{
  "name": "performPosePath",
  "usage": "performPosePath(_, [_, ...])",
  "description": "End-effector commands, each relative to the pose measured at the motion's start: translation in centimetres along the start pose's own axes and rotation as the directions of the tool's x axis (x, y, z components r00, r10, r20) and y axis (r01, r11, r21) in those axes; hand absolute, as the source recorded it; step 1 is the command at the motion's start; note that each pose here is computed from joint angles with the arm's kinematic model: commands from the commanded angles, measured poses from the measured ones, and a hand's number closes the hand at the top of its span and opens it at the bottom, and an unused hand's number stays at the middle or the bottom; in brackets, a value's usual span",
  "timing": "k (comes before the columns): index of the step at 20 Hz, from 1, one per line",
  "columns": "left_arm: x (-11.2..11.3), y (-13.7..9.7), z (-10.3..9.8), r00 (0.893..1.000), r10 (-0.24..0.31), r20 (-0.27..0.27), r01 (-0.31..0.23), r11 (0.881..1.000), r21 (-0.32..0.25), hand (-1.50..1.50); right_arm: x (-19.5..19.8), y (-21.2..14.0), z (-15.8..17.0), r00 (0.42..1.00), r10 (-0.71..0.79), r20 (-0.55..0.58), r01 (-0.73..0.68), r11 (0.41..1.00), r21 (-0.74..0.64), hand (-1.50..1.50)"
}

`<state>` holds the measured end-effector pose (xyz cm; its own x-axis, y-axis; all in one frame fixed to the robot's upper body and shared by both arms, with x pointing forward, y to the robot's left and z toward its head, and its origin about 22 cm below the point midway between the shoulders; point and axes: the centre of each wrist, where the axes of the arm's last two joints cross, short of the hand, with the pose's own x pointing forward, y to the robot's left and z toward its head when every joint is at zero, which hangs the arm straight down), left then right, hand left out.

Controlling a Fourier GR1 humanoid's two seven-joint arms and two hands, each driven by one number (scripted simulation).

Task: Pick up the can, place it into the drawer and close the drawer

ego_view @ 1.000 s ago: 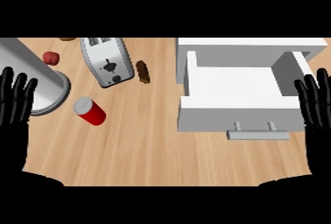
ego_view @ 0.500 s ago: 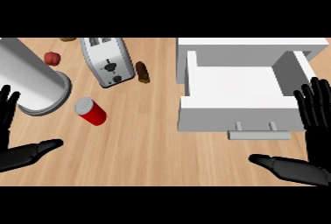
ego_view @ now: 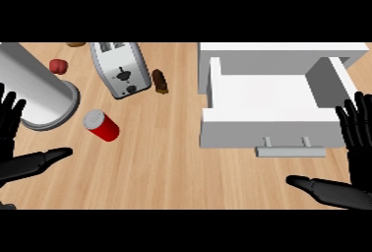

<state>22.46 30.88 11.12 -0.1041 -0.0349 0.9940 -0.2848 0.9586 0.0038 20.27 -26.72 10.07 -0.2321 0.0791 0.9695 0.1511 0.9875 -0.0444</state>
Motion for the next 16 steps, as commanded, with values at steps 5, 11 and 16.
performPosePath(5, [-4.3,-0.3,-0.3,0.998,-0.011,-0.069,0.011,1.000,-0.003,-1.50,0.7,-2.7,2.1,1.000,0.001,0.013,-0.001,1.000,0.015,-1.50])
performPosePath(11, [-6.3,-3.5,-2.7,0.994,-0.055,-0.099,0.057,0.998,0.019,-1.50,-0.5,-2.4,2.2,0.999,0.003,0.034,-0.002,1.000,-0.011,-1.50])
performPosePath(16, [-10.6,-4.1,0.4,0.992,-0.057,-0.109,0.059,0.998,0.019,-1.50,2.1,-2.5,2.3,1.000,0.014,0.021,-0.014,1.000,0.001,-1.50])
